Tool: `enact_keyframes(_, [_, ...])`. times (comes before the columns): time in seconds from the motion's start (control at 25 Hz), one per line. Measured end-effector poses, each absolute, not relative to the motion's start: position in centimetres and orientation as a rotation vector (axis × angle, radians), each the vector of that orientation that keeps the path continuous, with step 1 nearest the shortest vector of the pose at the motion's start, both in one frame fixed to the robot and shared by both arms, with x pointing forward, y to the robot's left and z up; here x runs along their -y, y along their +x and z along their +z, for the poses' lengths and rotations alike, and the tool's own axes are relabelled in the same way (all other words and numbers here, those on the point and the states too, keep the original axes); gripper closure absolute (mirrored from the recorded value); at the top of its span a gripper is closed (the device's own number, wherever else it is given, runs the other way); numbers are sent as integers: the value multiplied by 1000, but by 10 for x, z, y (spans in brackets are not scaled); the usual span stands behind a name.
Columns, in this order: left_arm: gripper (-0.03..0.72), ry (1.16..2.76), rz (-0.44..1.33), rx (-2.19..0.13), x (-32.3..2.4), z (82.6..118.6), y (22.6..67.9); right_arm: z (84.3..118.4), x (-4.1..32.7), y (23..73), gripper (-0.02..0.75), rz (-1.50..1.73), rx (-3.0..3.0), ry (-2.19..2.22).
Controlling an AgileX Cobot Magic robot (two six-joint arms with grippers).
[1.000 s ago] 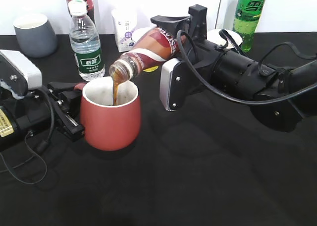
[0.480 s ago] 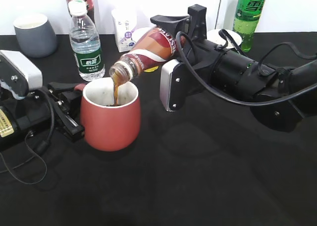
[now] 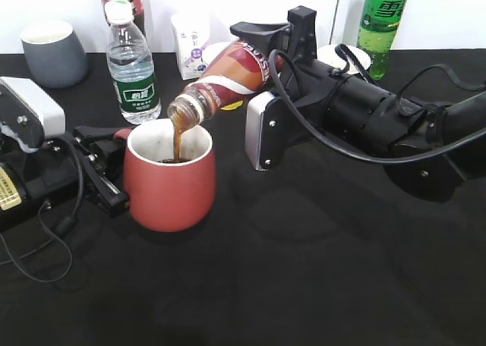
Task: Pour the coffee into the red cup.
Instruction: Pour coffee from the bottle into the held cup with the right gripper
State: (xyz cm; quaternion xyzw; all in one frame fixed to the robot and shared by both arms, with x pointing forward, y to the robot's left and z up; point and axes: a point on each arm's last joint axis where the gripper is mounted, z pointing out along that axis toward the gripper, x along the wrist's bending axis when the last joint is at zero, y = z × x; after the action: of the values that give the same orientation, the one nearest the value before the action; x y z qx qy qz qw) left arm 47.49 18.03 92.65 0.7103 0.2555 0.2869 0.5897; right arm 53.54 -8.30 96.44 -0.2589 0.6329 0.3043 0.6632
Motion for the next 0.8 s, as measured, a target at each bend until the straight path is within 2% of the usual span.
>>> enact_keyframes(0.8, [640, 1657, 668, -596, -180, 926, 475, 965, 83, 535, 202, 684, -1421, -589])
